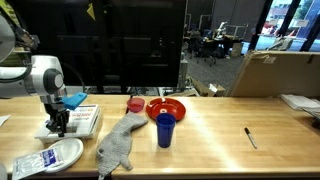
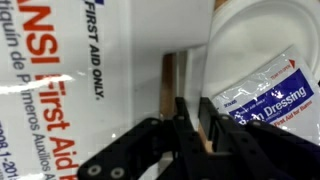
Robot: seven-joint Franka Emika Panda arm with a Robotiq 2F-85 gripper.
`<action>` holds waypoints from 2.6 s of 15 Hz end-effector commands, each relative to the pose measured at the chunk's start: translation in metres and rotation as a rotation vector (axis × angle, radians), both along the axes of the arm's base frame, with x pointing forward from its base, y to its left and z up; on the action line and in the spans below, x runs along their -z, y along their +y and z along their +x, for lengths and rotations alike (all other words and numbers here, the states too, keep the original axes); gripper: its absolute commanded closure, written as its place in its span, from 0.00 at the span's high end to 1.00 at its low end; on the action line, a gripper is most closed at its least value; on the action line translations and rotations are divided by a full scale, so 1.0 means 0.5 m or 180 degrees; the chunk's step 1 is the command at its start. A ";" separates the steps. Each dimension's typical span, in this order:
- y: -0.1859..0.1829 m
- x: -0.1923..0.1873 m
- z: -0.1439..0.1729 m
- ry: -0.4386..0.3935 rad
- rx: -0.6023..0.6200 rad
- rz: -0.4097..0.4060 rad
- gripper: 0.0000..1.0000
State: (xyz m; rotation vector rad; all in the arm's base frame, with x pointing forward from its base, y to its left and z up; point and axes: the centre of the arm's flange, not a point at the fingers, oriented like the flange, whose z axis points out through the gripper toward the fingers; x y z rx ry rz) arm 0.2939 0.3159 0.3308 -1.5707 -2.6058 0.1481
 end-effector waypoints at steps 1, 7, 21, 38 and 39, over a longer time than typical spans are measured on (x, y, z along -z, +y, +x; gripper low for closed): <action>0.010 -0.007 -0.011 0.0069 -0.0108 -0.0097 0.05; 0.010 -0.033 -0.009 0.0087 -0.0147 -0.0197 0.05; 0.029 -0.077 -0.009 -0.0030 -0.0127 -0.0114 0.05; 0.046 -0.082 0.018 0.0177 -0.0302 -0.0083 0.05; 0.049 -0.081 0.020 0.0196 -0.0330 -0.0092 0.05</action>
